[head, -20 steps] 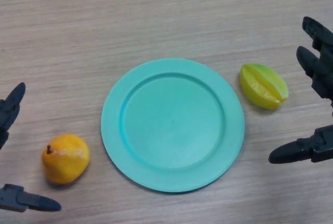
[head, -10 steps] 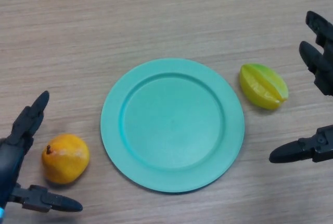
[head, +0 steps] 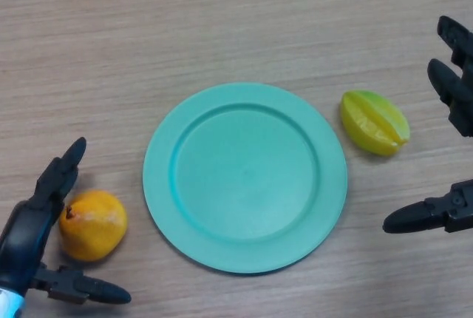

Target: Pick up the yellow pear and place it on the plate

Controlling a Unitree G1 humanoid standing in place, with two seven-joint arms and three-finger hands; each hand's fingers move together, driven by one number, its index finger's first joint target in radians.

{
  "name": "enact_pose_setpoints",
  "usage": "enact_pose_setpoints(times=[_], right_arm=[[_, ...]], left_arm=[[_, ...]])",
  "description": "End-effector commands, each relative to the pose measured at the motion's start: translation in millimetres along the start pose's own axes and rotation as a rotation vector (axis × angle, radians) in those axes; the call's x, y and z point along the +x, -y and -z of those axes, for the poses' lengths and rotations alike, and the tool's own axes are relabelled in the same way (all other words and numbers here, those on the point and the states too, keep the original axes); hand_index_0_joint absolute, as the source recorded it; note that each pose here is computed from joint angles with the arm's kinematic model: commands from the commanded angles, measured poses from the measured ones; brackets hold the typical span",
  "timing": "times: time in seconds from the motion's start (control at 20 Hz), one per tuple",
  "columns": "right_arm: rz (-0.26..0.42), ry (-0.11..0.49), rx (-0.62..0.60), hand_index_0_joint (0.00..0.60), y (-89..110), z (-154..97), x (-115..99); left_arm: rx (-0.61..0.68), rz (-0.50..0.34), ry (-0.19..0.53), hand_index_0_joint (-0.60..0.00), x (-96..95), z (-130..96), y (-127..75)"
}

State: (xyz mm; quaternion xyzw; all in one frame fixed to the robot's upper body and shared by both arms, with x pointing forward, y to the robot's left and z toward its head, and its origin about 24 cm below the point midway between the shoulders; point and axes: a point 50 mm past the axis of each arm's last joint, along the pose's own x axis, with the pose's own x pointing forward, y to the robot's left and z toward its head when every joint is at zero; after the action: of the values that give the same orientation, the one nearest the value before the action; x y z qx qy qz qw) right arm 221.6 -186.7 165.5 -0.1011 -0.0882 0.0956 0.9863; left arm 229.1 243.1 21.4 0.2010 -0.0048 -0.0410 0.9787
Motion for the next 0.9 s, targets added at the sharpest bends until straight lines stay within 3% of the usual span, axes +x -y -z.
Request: enact_pose_setpoints(times=[0.05,0.1,0.2,0.45,0.8,0.9], right_arm=[[0.062,0.17,-0.079,0.0,11.0,-29.1,-4.1],[0.062,0.17,-0.079,0.0,10.9,-29.1,-4.3],[0.064,0.168,-0.08,0.0,10.7,-28.7,-4.9],[0.063,0.153,-0.072,0.0,9.6,-27.8,-5.5],[0.057,0.15,-0.083,0.0,9.3,-28.2,-5.4],[0.056,0.149,-0.075,0.0,9.5,-29.3,-5.2]], left_arm=[[0.051,-0.106,0.171,-0.198,1.4,-23.3,-22.6],[0.058,-0.093,0.136,-0.349,0.8,-19.9,-20.8],[0.076,-0.047,0.075,-0.582,-1.9,-14.7,-16.4],[0.219,-0.044,0.144,-0.6,-4.4,-17.1,-17.0],[0.124,-0.064,0.271,-0.6,-11.5,-64.2,-33.5],[0.044,0.003,0.291,-0.6,-7.7,-85.1,-27.9]])
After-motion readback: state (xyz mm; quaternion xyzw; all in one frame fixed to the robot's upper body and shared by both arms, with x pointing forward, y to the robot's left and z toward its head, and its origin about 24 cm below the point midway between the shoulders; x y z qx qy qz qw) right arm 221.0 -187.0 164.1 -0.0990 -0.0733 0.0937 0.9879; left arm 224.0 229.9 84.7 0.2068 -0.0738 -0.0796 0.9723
